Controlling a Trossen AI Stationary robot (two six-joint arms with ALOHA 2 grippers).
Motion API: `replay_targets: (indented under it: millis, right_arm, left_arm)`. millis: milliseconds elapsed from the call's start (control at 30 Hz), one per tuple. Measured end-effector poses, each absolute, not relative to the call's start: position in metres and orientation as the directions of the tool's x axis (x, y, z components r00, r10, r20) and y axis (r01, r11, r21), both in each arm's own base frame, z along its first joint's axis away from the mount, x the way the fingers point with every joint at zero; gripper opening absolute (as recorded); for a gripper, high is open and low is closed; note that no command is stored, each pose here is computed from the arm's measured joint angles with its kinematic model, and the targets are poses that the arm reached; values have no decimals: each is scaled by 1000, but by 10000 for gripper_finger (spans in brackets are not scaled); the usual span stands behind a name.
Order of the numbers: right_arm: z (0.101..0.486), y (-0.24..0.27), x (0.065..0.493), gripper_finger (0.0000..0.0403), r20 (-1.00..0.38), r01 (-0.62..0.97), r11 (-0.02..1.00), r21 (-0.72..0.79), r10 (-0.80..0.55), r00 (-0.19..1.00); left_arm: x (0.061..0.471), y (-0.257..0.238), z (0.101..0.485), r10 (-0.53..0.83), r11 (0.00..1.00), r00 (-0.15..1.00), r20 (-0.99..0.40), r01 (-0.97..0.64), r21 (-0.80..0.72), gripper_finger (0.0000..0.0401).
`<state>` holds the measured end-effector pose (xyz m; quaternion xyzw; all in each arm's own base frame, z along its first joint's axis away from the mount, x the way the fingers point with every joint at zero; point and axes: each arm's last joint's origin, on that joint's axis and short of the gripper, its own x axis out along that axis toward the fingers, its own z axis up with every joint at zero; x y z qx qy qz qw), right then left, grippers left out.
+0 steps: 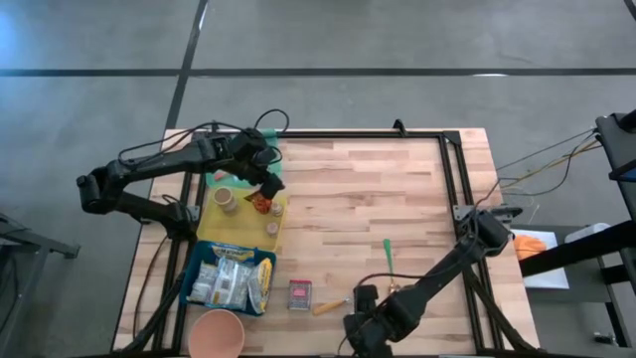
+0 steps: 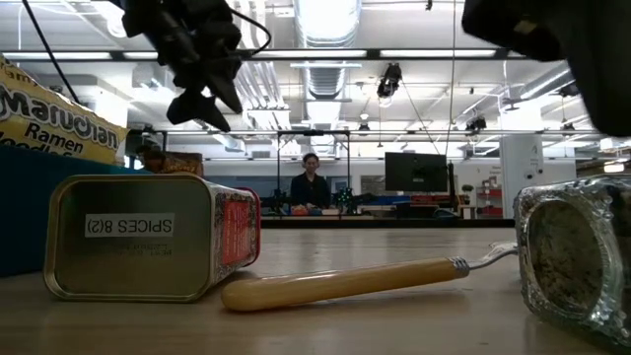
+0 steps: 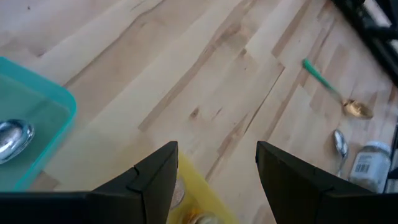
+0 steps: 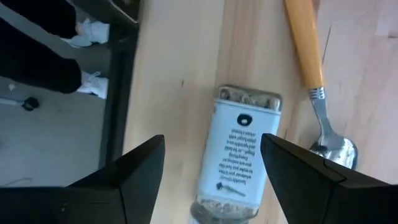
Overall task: Pick & Place Food Item
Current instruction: Put the white seasoning bottle into the yellow bin
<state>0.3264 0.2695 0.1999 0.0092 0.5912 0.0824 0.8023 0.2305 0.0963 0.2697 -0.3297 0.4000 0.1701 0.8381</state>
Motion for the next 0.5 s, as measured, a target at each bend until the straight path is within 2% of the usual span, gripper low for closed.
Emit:
replay_targets:
  millis: [167, 500]
  right_arm:
    - [187, 269, 328, 263, -956, -113, 990, 87, 115, 271]
    - [168, 266, 325, 263, -970, -55, 997, 49, 60, 236]
  left_arm:
    - [226, 94, 266, 2, 723, 581, -814, -562, -401, 222]
    - [226, 93, 266, -1, 737, 574, -819, -553, -389, 222]
